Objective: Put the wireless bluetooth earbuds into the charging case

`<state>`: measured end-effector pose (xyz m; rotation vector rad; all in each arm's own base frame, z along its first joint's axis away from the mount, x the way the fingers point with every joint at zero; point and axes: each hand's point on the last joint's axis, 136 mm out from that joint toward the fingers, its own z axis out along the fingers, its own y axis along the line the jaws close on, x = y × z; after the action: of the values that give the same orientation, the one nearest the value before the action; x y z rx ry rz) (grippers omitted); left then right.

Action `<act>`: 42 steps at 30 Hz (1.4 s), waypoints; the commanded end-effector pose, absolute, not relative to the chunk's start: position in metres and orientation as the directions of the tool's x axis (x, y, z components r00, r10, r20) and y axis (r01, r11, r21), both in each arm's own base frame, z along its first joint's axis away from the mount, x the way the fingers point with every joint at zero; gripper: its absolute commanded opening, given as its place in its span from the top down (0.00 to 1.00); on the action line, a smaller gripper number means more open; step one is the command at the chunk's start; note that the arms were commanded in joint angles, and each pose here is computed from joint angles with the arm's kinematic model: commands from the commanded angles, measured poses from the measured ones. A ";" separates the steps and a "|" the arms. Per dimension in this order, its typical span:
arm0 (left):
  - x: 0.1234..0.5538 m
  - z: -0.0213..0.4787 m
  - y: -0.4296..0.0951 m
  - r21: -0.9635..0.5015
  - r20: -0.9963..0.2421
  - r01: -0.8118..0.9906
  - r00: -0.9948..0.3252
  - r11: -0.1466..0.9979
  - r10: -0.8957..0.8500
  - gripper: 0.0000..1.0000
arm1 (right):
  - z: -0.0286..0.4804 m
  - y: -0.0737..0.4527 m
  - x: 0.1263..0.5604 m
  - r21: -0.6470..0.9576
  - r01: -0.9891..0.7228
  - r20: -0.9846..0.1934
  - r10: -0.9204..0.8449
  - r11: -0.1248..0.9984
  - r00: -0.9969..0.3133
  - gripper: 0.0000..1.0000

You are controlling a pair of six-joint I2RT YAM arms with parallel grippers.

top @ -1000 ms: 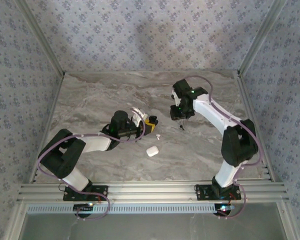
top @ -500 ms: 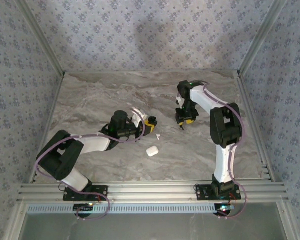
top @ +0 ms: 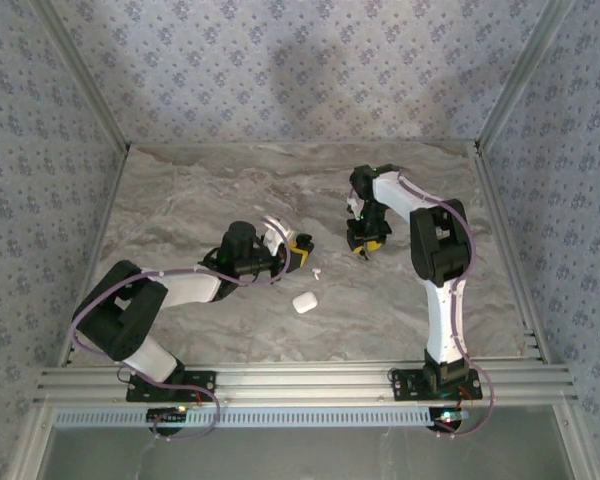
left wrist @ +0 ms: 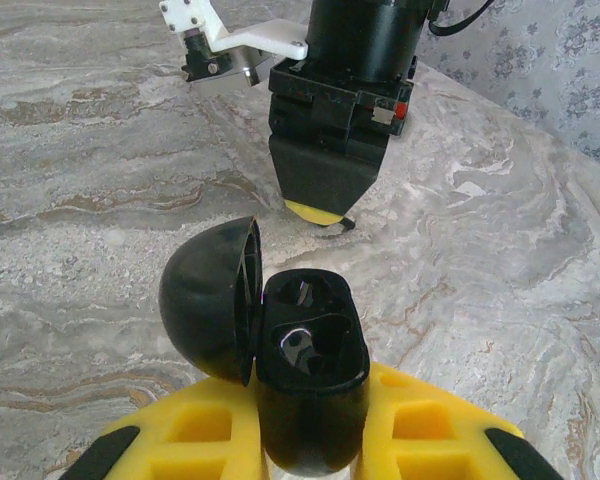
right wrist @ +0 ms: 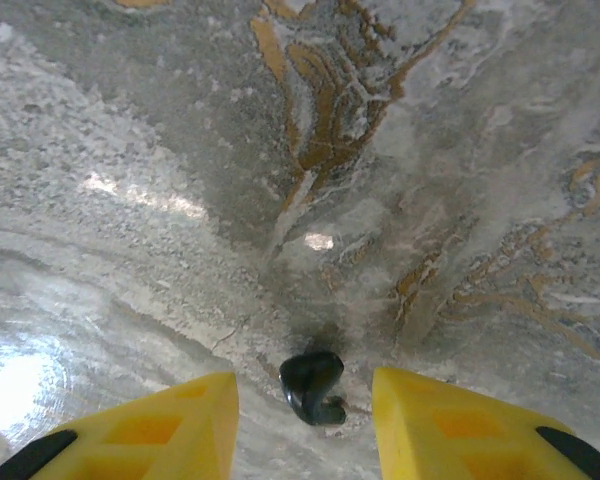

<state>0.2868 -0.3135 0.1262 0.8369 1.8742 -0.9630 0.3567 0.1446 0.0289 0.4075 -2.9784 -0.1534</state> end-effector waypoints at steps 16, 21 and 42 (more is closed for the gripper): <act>0.292 0.151 -0.314 -0.257 -0.919 0.839 -0.366 0.480 0.147 0.82 | 0.017 0.139 0.352 0.073 -0.251 0.157 -0.260 0.965 -0.953 0.66; 0.292 0.152 -0.314 -0.256 -0.920 0.840 -0.364 0.478 0.147 0.82 | 0.014 0.138 0.348 0.059 -0.248 0.174 -0.255 0.967 -0.951 0.66; 0.292 0.150 -0.313 -0.251 -0.918 0.839 -0.364 0.483 0.155 0.82 | 0.001 0.142 0.348 0.060 -0.221 0.162 -0.228 0.974 -0.960 0.74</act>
<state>0.2860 -0.3113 0.1283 0.8348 1.8810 -0.9524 0.3547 0.1399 0.0167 0.3659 -2.9789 -0.0658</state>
